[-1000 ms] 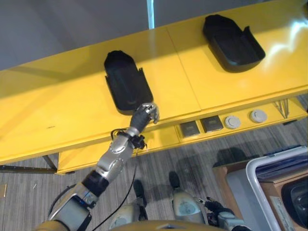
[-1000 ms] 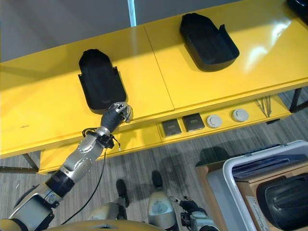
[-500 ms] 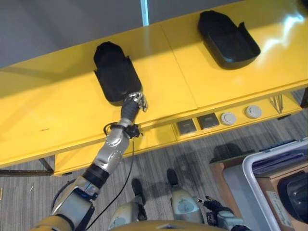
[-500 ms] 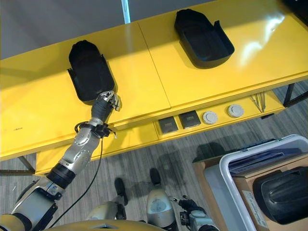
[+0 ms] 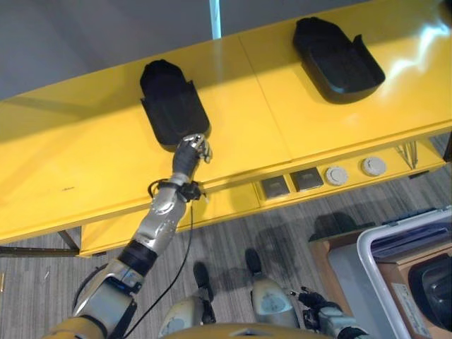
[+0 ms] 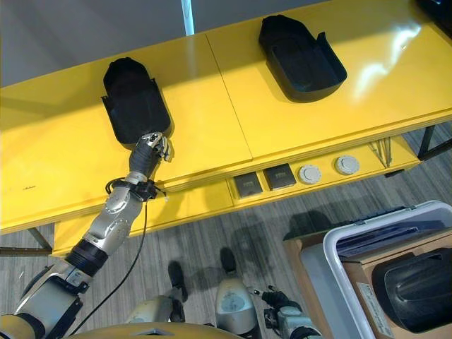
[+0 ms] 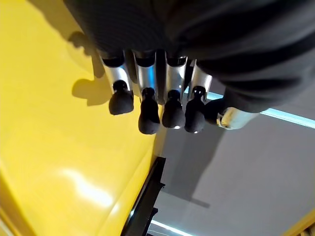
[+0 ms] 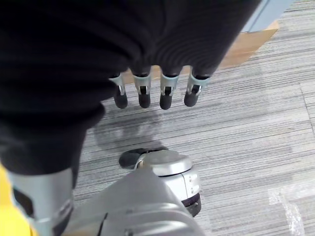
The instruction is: Move parts from the plastic box to the shelf.
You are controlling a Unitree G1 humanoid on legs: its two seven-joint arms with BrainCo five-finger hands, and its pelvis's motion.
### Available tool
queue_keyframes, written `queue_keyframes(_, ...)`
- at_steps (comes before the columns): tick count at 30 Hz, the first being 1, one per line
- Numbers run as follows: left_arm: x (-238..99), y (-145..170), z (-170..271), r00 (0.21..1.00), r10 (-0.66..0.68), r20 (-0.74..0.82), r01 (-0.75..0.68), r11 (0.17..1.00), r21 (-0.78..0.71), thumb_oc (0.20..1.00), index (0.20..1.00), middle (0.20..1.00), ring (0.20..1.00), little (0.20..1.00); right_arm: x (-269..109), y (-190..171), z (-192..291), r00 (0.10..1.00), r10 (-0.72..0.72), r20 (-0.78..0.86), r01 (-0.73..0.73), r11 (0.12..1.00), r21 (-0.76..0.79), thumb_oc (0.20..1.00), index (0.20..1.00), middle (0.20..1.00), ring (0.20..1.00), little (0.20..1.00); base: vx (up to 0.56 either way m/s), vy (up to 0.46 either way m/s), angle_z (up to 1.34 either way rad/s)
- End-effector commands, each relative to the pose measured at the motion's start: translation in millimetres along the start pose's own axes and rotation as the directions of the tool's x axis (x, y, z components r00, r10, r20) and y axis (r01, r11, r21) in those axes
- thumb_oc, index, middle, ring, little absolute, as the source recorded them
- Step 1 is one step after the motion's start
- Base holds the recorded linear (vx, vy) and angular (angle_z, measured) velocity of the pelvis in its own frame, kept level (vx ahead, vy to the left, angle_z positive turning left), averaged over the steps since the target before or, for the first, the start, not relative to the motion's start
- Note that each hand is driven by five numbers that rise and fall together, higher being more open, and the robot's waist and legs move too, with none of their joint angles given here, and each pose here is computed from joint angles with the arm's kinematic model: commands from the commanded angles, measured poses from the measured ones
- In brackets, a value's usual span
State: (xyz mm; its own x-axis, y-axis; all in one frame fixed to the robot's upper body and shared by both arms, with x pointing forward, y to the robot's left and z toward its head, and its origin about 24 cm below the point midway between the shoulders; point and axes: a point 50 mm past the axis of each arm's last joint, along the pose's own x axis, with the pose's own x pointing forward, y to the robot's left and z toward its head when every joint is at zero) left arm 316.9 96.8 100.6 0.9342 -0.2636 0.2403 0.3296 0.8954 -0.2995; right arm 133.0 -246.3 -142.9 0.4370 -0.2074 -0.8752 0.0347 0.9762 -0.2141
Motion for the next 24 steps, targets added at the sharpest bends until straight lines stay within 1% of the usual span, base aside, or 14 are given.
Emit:
queue_keyframes(1,-6,1,25,0.991,-0.044,0.124,0.031,0.994,0.106,0.482,0.482,0.482,0.482,0.482,-1,9,-16,0.998,0.022,-0.056,-0.022,1.0,0.012,1.0,1.0,1.0,1.0,1.0,-0.05,-0.025,0.02)
queue_keyframes(2,-8,1,27,0.991,-0.042,0.128,0.028,0.994,0.109,0.564,0.564,0.564,0.564,0.564,-1,10,-17,0.998,0.02,-0.06,-0.019,1.0,0.017,1.0,1.0,1.0,1.0,1.0,-0.06,-0.028,0.05)
queue_keyframes(3,-14,2,31,0.987,-0.04,0.153,0.02,0.991,0.13,0.928,0.928,0.928,0.928,0.928,-1,10,-19,0.998,0.017,-0.068,-0.015,1.0,0.027,1.0,1.0,1.0,1.0,1.0,-0.08,-0.059,0.09)
queue_keyframes(4,-25,6,39,0.979,-0.024,0.2,-0.015,0.981,0.193,1.0,1.0,1.0,1.0,1.0,-2,8,-24,0.996,0.01,-0.091,-0.006,0.999,0.041,1.0,1.0,1.0,1.0,1.0,-0.07,-0.056,0.12)
queue_keyframes(7,-32,9,46,0.972,-0.017,0.233,-0.037,0.974,0.225,1.0,1.0,1.0,1.0,1.0,-2,7,-27,0.994,0.006,-0.106,-0.001,0.999,0.044,1.0,1.0,1.0,1.0,1.0,-0.04,-0.053,0.17)
queue_keyframes(9,-43,15,49,0.969,0.003,0.248,-0.07,0.963,0.26,1.0,1.0,1.0,1.0,1.0,-1,4,-28,0.992,0.004,-0.126,0.002,0.999,0.044,1.0,1.0,1.0,1.0,1.0,-0.05,-0.12,0.35)
queue_keyframes(14,-64,30,24,0.973,0.162,0.167,-0.207,0.928,0.309,1.0,1.0,1.0,1.0,1.0,2,3,-17,0.992,0.005,-0.125,0.008,0.995,0.098,1.0,1.0,1.0,1.0,1.0,-0.05,-0.115,0.25)
queue_keyframes(15,-72,37,13,0.966,0.218,0.138,-0.254,0.903,0.347,1.0,1.0,1.0,1.0,1.0,2,4,-13,0.993,0.009,-0.116,0.004,0.994,0.107,1.0,1.0,1.0,1.0,1.0,-0.08,-0.099,0.2)
queue_keyframes(18,-96,54,-15,0.945,0.312,0.1,-0.321,0.816,0.481,1.0,1.0,1.0,1.0,1.0,3,3,-10,0.993,0.014,-0.119,-0.001,0.995,0.104,1.0,1.0,1.0,1.0,1.0,-0.12,-0.085,0.19)
queue_keyframes(19,-101,56,-21,0.94,0.329,0.086,-0.327,0.802,0.499,1.0,1.0,1.0,1.0,1.0,3,3,-11,0.992,0.014,-0.124,-0.001,0.995,0.102,1.0,1.0,1.0,1.0,1.0,-0.09,-0.07,0.15)
queue_keyframes(20,-115,65,-39,0.929,0.37,0.022,-0.317,0.762,0.565,1.0,1.0,1.0,1.0,1.0,3,2,-14,0.99,0.014,-0.138,-0.001,0.995,0.096,1.0,1.0,1.0,1.0,1.0,-0.07,-0.06,0.13)
queue_keyframes(21,-122,69,-49,0.916,0.4,-0.027,-0.309,0.746,0.59,1.0,1.0,1.0,1.0,1.0,2,1,-16,0.989,0.018,-0.149,-0.005,0.996,0.09,1.0,1.0,1.0,1.0,1.0,-0.08,-0.063,0.13)
queue_keyframes(22,-141,76,-70,0.88,0.468,-0.084,-0.316,0.708,0.631,1.0,1.0,1.0,1.0,1.0,2,1,-18,0.986,0.019,-0.163,-0.006,0.997,0.08,1.0,1.0,1.0,1.0,1.0,-0.08,-0.037,0.13)
queue_keyframes(24,-161,85,-84,0.83,0.542,-0.129,-0.339,0.676,0.654,1.0,1.0,1.0,1.0,1.0,2,-1,-21,0.984,0.016,-0.178,-0.003,0.997,0.073,1.0,1.0,1.0,1.0,1.0,-0.06,-0.016,0.16)
